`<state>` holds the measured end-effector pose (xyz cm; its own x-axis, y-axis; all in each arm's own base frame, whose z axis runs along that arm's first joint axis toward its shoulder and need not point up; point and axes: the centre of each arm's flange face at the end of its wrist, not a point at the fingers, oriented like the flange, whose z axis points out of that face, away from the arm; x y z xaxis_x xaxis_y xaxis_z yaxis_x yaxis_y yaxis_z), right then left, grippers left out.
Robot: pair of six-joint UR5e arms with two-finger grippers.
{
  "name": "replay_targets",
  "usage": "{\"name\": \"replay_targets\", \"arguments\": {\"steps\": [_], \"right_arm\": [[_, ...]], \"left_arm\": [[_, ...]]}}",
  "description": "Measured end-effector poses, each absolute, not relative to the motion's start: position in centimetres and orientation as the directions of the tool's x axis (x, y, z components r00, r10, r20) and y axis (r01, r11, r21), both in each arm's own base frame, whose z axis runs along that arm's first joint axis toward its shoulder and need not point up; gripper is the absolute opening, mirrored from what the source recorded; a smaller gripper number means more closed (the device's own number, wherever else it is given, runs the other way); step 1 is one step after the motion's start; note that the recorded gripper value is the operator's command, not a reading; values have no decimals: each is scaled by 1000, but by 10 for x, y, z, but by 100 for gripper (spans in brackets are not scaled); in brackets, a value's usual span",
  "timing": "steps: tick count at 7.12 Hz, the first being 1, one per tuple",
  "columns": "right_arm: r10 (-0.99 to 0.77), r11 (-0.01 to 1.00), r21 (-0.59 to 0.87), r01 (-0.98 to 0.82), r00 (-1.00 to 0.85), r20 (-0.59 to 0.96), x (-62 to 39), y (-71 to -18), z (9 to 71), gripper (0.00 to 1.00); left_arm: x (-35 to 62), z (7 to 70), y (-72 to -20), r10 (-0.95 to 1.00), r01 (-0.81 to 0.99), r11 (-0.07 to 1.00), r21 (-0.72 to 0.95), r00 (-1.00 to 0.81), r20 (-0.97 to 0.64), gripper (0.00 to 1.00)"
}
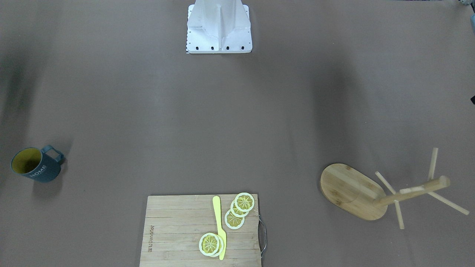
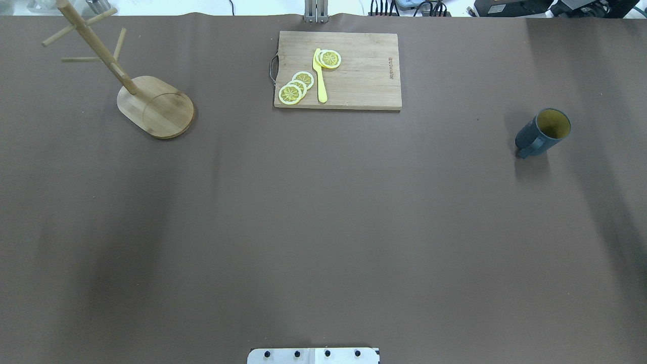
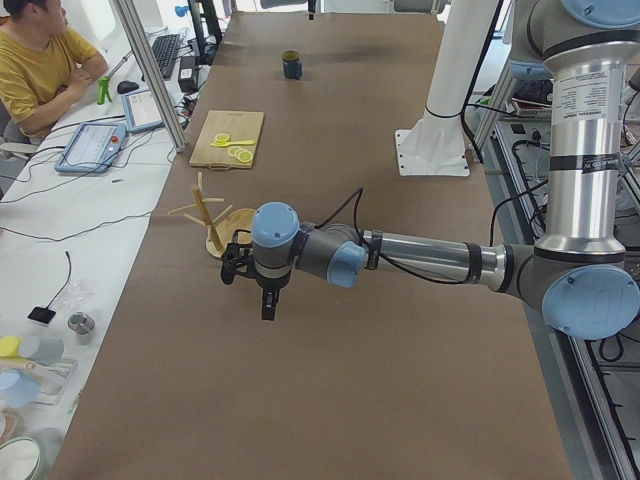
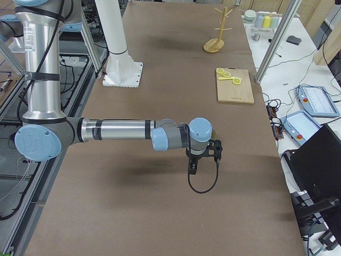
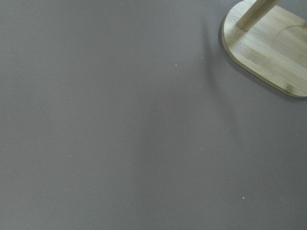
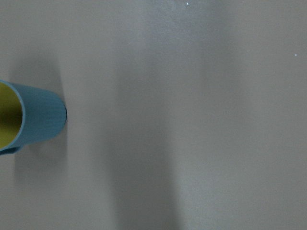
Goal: Hang cup on storage rack
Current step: 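Lower the right gripper toward the blue mug's rim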
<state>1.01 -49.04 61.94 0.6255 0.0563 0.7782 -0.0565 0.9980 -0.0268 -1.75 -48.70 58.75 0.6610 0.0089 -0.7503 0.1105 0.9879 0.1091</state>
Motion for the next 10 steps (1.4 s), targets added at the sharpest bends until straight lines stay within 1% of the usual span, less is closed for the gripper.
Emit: {"name": "replay_targets", "arguments": {"steps": [4, 8, 10], "right_arm": [[70, 997, -36, -67, 644, 761, 14, -476, 636, 100], [-21, 996, 69, -51, 634, 773, 4, -480, 629, 100], [-91, 991, 130, -16, 624, 776, -16, -494, 614, 100]], "left_arm": [[-19, 591, -487, -3, 120, 988, 100, 658, -753, 98], [-19, 593, -484, 6, 122, 986, 115, 655, -756, 98], [-20, 593, -483, 9, 124, 985, 119, 655, -756, 98]]}}
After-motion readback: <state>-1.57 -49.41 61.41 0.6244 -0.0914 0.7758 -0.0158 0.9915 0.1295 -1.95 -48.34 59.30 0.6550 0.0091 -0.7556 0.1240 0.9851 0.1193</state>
